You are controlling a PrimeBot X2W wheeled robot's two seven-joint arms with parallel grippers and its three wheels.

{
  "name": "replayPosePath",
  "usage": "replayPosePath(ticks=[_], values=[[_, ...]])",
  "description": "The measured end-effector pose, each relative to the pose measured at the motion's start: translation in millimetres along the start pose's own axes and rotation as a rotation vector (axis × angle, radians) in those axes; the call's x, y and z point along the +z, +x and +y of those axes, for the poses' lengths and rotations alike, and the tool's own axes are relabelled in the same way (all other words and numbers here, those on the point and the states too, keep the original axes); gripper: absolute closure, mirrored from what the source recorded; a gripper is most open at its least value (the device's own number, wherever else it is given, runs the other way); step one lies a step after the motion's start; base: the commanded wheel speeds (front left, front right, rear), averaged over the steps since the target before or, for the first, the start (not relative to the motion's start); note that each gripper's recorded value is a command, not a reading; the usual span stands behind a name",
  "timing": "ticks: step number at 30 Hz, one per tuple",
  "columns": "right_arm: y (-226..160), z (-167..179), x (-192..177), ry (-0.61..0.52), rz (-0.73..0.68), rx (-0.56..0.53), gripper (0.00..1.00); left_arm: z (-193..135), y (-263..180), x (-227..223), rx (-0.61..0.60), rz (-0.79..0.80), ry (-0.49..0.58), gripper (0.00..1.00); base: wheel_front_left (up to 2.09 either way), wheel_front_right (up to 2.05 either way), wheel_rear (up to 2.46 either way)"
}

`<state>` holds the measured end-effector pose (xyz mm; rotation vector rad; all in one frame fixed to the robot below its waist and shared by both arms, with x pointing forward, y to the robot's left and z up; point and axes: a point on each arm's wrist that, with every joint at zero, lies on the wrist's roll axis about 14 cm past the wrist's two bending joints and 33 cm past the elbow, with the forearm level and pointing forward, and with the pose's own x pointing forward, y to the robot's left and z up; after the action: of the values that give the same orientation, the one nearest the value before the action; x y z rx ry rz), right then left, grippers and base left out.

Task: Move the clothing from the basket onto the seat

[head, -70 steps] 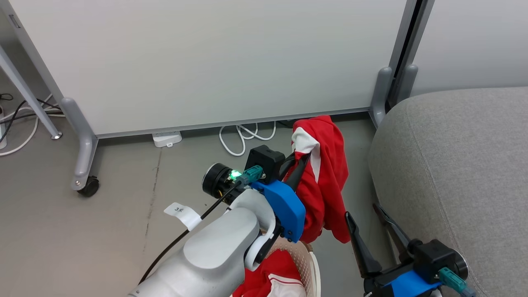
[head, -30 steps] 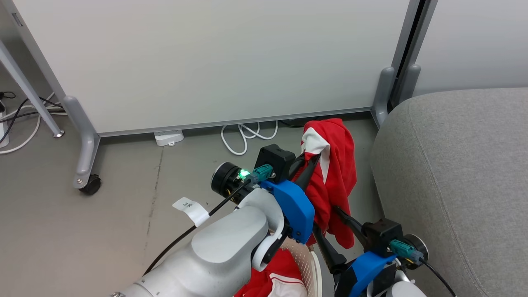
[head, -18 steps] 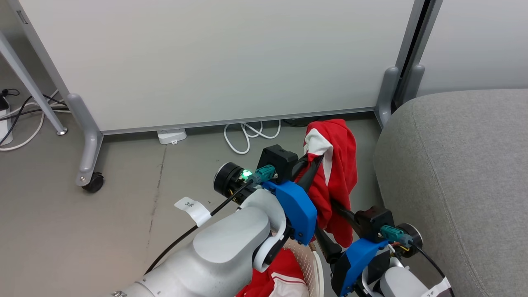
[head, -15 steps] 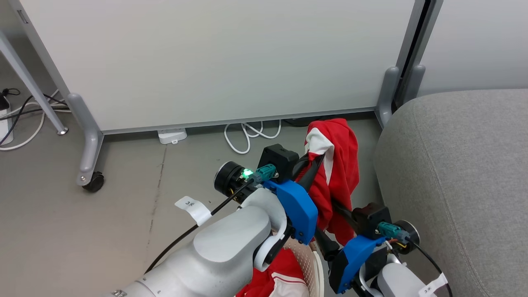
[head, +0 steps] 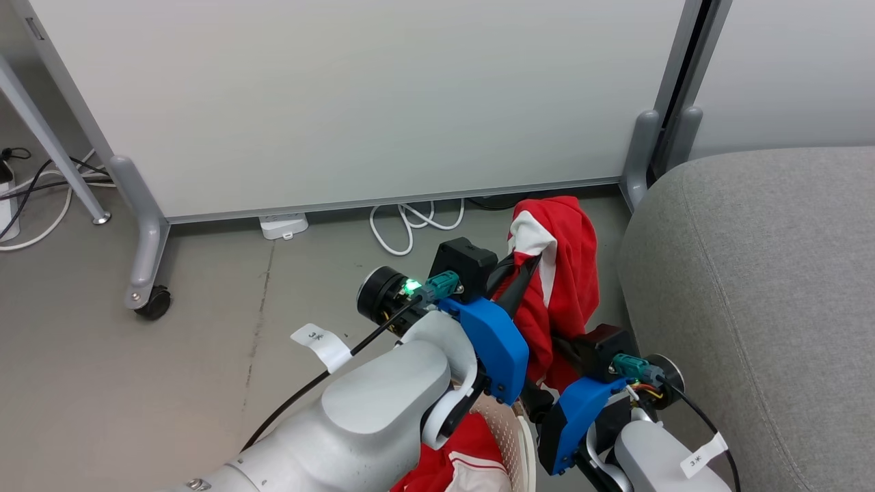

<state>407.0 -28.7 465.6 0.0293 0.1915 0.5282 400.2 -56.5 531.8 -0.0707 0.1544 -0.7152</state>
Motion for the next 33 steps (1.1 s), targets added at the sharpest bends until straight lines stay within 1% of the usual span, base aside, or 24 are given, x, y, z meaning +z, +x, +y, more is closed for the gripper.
replayPosePath(ticks=[4,5,6,8,9,10,33], values=[[0.9,-0.3,-1.5,-0.001,0.004,0.001,0.00,-0.3,-0.2,0.2,-0.001,0.000,0.001,1.00,0.00,0.00,0.00],[1.3,-0.4,-1.4,0.000,0.004,0.002,0.16,-0.3,-0.3,0.3,-0.001,0.000,0.001,1.00,0.00,0.00,0.00],[1.6,-0.4,-1.7,0.001,0.006,0.002,0.41,-0.2,-0.3,0.4,0.000,-0.001,0.001,1.00,0.00,0.00,0.00],[1.5,-0.8,-2.6,0.006,0.006,0.001,0.70,-0.2,-0.5,0.4,-0.001,0.000,0.002,1.00,0.00,0.00,0.00],[1.7,-1.3,-2.5,0.006,0.005,-0.001,0.93,-0.1,-0.6,0.3,-0.001,0.001,0.002,1.00,0.00,0.00,0.00],[2.4,-1.7,-1.5,0.005,0.003,-0.001,1.00,-0.1,-0.7,0.3,0.000,0.001,0.002,1.00,0.00,0.00,0.00],[3.5,-5.0,5.9,0.008,-0.027,-0.008,1.00,-0.5,-0.2,-0.8,-0.004,0.012,0.003,1.00,0.00,0.00,0.00]])
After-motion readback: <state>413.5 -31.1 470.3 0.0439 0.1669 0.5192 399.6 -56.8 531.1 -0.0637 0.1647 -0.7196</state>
